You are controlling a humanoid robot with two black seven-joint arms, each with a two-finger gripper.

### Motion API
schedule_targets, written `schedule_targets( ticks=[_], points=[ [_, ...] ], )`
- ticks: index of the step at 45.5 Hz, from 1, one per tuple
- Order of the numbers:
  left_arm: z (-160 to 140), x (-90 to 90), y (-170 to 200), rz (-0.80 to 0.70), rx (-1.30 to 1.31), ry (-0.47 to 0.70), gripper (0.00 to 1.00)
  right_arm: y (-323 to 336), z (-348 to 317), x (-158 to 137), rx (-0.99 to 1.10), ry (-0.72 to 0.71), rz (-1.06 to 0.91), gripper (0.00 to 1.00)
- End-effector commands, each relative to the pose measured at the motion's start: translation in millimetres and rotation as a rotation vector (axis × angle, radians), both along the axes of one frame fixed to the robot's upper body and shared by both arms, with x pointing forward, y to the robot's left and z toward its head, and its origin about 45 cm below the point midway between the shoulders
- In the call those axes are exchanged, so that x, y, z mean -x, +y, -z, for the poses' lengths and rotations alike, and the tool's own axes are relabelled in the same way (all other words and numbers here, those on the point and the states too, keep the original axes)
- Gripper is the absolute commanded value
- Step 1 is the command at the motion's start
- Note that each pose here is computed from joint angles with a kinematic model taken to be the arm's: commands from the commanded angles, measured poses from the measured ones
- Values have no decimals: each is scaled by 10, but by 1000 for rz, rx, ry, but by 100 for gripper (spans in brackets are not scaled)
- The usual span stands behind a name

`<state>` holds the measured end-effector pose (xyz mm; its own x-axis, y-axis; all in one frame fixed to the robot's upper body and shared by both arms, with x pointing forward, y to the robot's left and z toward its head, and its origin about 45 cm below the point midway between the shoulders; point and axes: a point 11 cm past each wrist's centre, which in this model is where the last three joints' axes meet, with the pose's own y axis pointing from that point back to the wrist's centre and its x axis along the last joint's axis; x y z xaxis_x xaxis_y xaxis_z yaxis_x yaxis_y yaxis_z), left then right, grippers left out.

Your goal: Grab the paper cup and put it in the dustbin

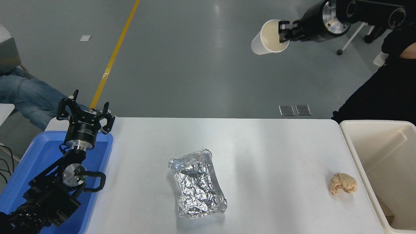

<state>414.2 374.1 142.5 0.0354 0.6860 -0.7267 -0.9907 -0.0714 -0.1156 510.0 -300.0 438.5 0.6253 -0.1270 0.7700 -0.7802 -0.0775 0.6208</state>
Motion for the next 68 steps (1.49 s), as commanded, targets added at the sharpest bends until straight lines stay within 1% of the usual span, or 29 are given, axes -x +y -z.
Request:
schedule_targets(
  ticks=[1, 6, 10, 11, 16, 19, 25, 28, 33, 43, 53, 56, 60, 63, 67, 68],
  points=[
    [0, 0, 1, 0, 0, 0, 99, -1004, -120, -77, 20, -140, 234, 0],
    [0, 0, 1, 0, 0, 0, 99, -1448, 1, -10, 49, -178, 332, 0],
    [0, 0, 1, 0, 0, 0, 99, -1821, 214, 108, 85, -186, 411, 0],
    [0, 0, 1, 0, 0, 0, 99, -1999, 327, 182, 101, -190, 446, 0],
    [0, 0, 1, 0, 0, 0, 99, -2398, 710, 388, 115, -205, 537, 0],
    [0, 0, 1, 0, 0, 0, 99, -2628, 1016, 567, 97, -194, 597, 0],
    [0, 0, 1, 0, 0, 0, 99, -2912, 1536, 894, 53, -160, 682, 0],
    [0, 0, 1, 0, 0, 0, 99, -3037, 1858, 1117, 36, -132, 729, 0],
    [0, 0, 1, 0, 0, 0, 99, -3167, 2239, 1425, 23, -100, 789, 0],
    [0, 0, 1, 0, 0, 0, 99, -3287, 2720, 1880, 5, -51, 871, 0],
    [0, 0, 1, 0, 0, 0, 99, -3340, 3262, 2484, -49, 44, 977, 0],
    [0, 0, 1, 0, 0, 0, 99, -3324, 3369, 2592, -54, 66, 989, 0],
    [0, 0, 1, 0, 0, 0, 99, -3266, 3467, 2634, -63, 83, 990, 0],
    [0, 0, 1, 0, 0, 0, 99, -3247, 3508, 2662, -76, 84, 1001, 45],
    [0, 0, 1, 0, 0, 0, 99, -3226, 3536, 2672, -104, 78, 1017, 96],
    [0, 0, 1, 0, 0, 0, 99, -3226, 3540, 2676, -108, 76, 1020, 100]
  ],
)
